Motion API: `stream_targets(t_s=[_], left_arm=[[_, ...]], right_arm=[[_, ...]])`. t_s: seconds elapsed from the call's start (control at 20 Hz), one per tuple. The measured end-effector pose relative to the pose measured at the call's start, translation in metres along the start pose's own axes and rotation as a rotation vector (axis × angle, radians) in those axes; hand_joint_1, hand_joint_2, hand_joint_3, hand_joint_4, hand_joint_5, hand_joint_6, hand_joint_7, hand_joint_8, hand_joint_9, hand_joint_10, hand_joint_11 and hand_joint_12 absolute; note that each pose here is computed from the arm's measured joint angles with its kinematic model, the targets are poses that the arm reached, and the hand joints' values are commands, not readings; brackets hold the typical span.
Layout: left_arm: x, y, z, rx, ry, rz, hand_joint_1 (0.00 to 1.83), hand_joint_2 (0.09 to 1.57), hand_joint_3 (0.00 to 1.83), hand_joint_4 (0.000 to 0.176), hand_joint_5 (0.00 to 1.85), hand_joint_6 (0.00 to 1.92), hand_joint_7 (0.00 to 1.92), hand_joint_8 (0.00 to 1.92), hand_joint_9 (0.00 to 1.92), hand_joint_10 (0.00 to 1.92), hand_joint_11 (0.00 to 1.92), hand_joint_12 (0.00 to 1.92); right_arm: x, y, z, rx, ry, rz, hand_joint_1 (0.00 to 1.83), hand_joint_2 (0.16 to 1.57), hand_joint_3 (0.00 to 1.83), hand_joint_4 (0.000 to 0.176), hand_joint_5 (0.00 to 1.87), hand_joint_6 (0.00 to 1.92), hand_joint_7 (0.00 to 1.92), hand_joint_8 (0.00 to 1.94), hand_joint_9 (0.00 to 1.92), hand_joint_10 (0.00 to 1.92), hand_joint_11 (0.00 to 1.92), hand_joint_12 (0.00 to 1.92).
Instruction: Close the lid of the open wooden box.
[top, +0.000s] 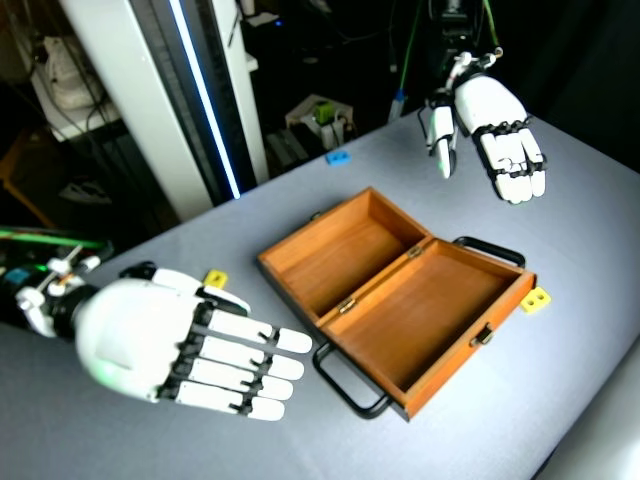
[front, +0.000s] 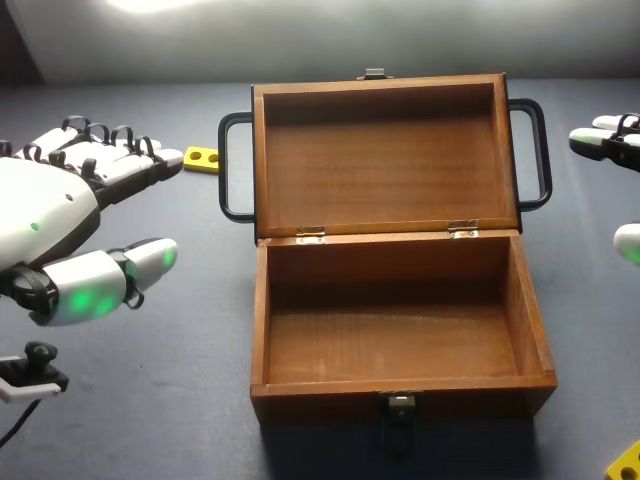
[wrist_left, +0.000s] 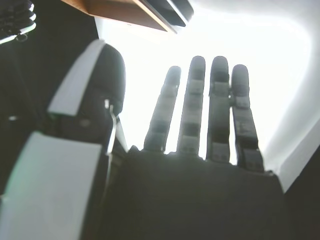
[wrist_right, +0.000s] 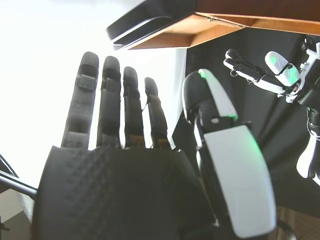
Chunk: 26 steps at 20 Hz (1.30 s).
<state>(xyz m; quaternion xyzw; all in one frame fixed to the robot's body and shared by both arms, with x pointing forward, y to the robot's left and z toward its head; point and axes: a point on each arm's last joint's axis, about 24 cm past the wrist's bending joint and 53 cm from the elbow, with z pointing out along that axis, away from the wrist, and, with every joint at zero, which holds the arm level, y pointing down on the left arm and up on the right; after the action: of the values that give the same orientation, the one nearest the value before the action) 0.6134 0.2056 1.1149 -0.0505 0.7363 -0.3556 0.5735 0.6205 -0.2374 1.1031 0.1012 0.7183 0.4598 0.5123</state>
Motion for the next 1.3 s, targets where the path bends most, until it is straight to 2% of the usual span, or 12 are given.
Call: stream_targets(t_s=[0.15,0.2,0.25,0.35,0.4,0.5,0.55,0.6,0.7,0.8,1.15,1.3], left_arm=[[0.000,0.001,0.000,-0.003,0.000,-0.001,0.10,1.44,0.00,0.000,0.31,0.01,0.27,0.00,0.26,0.01,0.00,0.83],[-0.001,0.001,0.001,-0.001,0.000,0.003,0.10,1.44,0.00,0.000,0.32,0.01,0.28,0.00,0.27,0.01,0.00,0.73],[-0.001,0.002,0.004,-0.001,0.004,0.007,0.11,1.43,0.00,0.000,0.34,0.00,0.31,0.01,0.29,0.01,0.01,0.61],[-0.001,0.008,0.013,-0.014,0.011,0.007,0.02,1.44,0.00,0.000,0.23,0.00,0.22,0.00,0.18,0.00,0.00,0.28],[0.001,0.014,0.017,-0.027,0.022,0.012,0.00,1.39,0.00,0.000,0.18,0.00,0.19,0.00,0.15,0.00,0.00,0.12],[0.006,0.024,0.024,-0.057,0.052,0.012,0.00,1.34,0.00,0.000,0.10,0.00,0.09,0.00,0.07,0.00,0.00,0.01],[0.010,0.029,0.029,-0.074,0.075,0.017,0.00,1.37,0.00,0.000,0.10,0.00,0.09,0.00,0.08,0.01,0.00,0.00],[0.010,0.032,0.032,-0.081,0.080,0.019,0.00,1.38,0.00,0.000,0.10,0.01,0.10,0.01,0.09,0.01,0.01,0.00],[0.009,0.039,0.040,-0.100,0.097,0.029,0.00,1.40,0.00,0.000,0.10,0.00,0.09,0.00,0.04,0.00,0.00,0.00],[0.012,0.043,0.049,-0.114,0.124,0.041,0.00,1.37,0.00,0.000,0.09,0.00,0.05,0.00,0.03,0.00,0.00,0.00],[0.036,0.050,0.075,-0.141,0.231,0.078,0.00,1.25,0.00,0.000,0.00,0.00,0.00,0.00,0.00,0.00,0.00,0.00],[0.041,0.044,0.084,-0.130,0.251,0.103,0.00,1.22,0.00,0.000,0.00,0.00,0.00,0.00,0.00,0.00,0.00,0.00]], right_arm=[[0.000,-0.001,0.000,0.003,-0.001,0.001,0.24,1.34,0.00,0.059,0.21,0.00,0.15,0.00,0.17,0.00,0.19,0.09],[-0.001,-0.001,0.000,0.004,0.001,-0.003,0.24,1.34,0.00,0.051,0.21,0.00,0.15,0.00,0.17,0.00,0.20,0.08],[-0.001,-0.002,0.000,0.006,0.003,-0.007,0.27,1.35,0.00,0.054,0.22,0.00,0.16,0.00,0.18,0.00,0.21,0.08],[-0.004,-0.009,0.001,0.026,0.006,-0.019,0.25,1.35,0.00,0.045,0.22,0.00,0.16,0.00,0.19,0.00,0.22,0.08],[-0.006,-0.014,0.003,0.045,0.011,-0.029,0.24,1.35,0.00,0.031,0.21,0.00,0.15,0.00,0.18,0.00,0.22,0.07],[-0.013,-0.027,0.007,0.090,0.012,-0.044,0.19,1.33,0.00,0.013,0.20,0.00,0.13,0.00,0.15,0.00,0.18,0.05],[-0.017,-0.037,0.012,0.120,0.012,-0.055,0.16,1.34,0.00,0.019,0.19,0.00,0.12,0.00,0.14,0.00,0.17,0.04],[-0.019,-0.042,0.014,0.134,0.012,-0.056,0.17,1.34,0.00,0.005,0.20,0.00,0.12,0.00,0.14,0.00,0.17,0.04],[-0.020,-0.054,0.020,0.161,0.025,-0.033,0.22,1.35,0.00,0.010,0.21,0.00,0.13,0.00,0.13,0.00,0.14,0.02],[-0.014,-0.063,0.030,0.185,0.060,-0.028,0.29,1.38,0.01,0.000,0.24,0.01,0.16,0.01,0.14,0.00,0.15,0.02],[-0.001,-0.067,0.051,0.205,0.135,-0.089,0.16,1.39,0.00,0.000,0.24,0.00,0.15,0.00,0.14,0.01,0.16,0.02],[0.000,-0.073,0.057,0.226,0.143,-0.101,0.14,1.39,0.00,0.001,0.24,0.00,0.15,0.00,0.14,0.00,0.16,0.02]])
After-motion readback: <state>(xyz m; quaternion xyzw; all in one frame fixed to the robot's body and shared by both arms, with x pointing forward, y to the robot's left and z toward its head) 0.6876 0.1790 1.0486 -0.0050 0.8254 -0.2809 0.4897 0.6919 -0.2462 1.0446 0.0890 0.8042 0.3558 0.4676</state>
